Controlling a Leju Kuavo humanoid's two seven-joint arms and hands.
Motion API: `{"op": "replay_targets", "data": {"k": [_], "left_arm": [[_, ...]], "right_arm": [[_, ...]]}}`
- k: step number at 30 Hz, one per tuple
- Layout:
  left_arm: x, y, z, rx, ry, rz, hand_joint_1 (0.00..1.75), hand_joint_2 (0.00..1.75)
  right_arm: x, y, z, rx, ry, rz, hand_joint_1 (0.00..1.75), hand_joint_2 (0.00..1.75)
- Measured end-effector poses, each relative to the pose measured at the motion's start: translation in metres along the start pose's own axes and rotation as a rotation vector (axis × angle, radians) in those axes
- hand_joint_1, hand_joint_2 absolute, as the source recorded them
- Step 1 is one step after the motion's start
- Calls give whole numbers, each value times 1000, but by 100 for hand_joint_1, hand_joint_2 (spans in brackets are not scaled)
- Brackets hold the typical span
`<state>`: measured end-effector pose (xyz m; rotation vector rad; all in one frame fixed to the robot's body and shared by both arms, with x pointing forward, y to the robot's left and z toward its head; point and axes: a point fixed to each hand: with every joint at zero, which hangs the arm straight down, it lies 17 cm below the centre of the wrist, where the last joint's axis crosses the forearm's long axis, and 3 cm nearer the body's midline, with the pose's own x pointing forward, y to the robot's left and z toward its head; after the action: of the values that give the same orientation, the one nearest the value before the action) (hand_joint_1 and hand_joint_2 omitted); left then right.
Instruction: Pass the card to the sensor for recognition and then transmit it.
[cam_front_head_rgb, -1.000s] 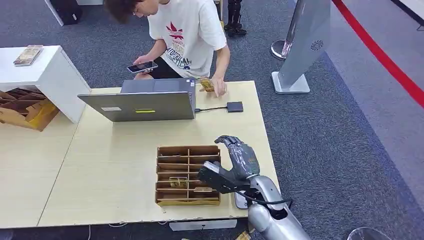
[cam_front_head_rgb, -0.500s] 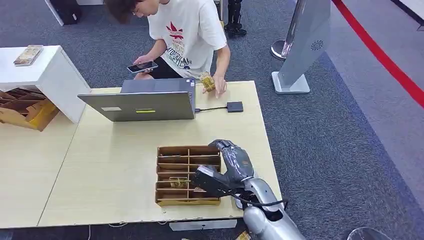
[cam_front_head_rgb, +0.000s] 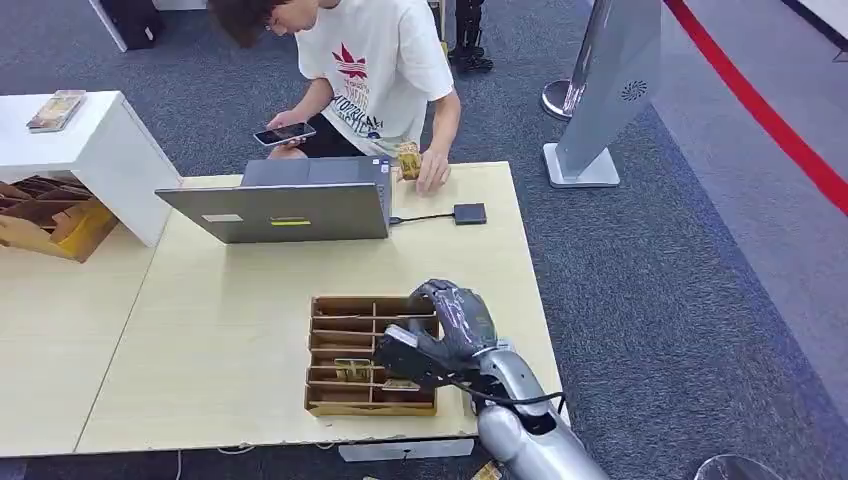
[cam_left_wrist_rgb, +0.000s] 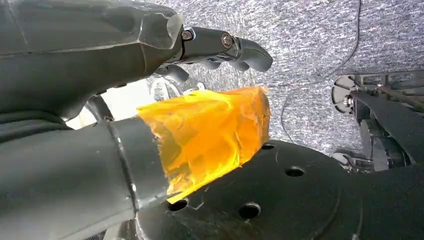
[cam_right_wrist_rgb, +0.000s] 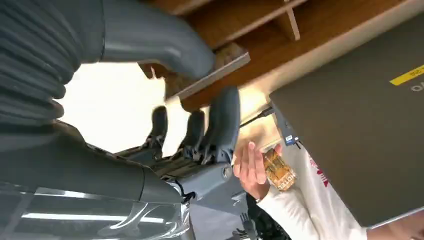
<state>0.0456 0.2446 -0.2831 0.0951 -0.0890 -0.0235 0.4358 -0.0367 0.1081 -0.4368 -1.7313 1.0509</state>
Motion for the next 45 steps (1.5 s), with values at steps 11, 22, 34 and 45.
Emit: {"op": "replay_targets", "data": {"k": [11, 22, 34, 45], "left_arm": [[0, 0, 0, -1, 2, -2, 0, 0], [-1, 0, 0, 1, 2, -2, 0, 0], [1, 1, 0, 16, -8, 0, 0, 0], [1, -5, 1, 11, -11, 2, 0, 0]], "right_arm": [[-1, -2, -4, -5, 1, 2, 175, 175], [-2, -4, -4, -14, 7, -1, 175, 175], [43, -78, 10, -346, -145, -131, 175, 175], [69, -123, 24, -484, -208, -234, 175, 175]]}}
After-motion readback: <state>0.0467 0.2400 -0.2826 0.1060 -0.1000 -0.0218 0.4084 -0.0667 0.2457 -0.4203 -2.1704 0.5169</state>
